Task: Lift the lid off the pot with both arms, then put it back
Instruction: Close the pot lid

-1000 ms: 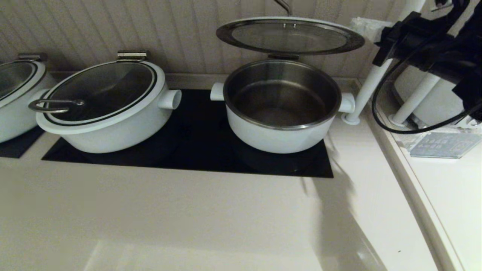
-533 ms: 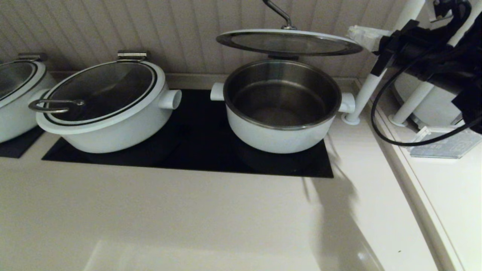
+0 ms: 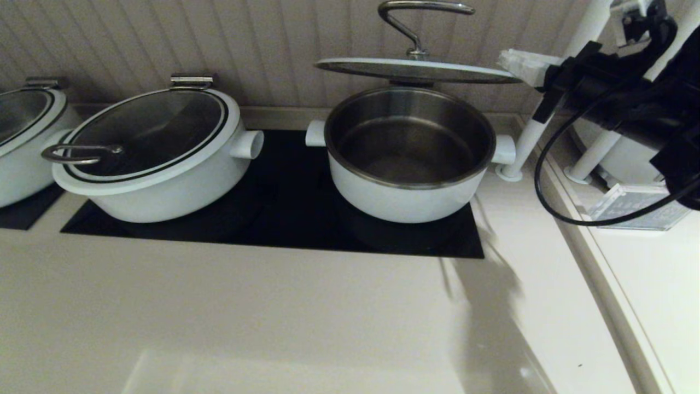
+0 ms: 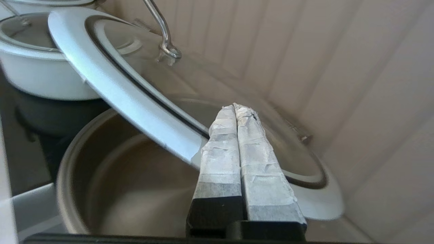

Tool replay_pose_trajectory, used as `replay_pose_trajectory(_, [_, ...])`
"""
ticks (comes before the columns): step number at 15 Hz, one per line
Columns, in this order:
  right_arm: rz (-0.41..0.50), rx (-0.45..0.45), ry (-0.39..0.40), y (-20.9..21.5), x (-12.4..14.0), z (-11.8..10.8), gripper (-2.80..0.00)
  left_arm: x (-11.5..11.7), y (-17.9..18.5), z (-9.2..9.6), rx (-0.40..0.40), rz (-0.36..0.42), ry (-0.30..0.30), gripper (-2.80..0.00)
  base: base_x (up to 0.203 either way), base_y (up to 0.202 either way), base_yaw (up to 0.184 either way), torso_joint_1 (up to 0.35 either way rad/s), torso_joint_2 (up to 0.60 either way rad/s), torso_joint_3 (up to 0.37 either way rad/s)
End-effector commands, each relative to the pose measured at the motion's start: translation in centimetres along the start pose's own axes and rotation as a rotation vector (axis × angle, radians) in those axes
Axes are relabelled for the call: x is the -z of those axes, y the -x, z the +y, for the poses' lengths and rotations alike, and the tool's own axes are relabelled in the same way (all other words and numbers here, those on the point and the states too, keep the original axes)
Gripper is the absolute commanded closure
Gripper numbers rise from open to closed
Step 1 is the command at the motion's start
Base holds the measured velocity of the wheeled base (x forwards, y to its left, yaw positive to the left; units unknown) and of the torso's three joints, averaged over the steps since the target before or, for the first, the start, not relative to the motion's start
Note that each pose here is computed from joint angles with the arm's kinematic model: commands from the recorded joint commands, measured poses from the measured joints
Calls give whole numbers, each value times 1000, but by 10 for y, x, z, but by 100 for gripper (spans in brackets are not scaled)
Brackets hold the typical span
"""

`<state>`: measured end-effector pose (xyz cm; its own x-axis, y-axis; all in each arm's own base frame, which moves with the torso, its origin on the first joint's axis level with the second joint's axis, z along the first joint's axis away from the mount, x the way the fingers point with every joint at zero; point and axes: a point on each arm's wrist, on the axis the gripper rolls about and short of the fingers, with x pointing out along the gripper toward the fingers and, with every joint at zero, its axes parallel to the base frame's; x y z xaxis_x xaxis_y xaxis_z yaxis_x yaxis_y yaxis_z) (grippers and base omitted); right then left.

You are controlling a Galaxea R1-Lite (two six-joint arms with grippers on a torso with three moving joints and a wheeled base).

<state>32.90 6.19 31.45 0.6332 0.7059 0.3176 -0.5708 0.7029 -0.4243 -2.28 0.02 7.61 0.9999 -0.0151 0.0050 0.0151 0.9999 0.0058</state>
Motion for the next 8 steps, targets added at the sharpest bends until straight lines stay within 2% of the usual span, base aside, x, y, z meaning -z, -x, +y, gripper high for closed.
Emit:
replay_pose_trajectory(1, [3,-9,-4,1,4,4,0,0,0,0,0,-1,0,0,0,0,0,0,0,0])
replay_pose_trajectory(8, [23,-20,-22,7,19,15,0,0,0,0,0,-1,0,0,0,0,0,0,0,0])
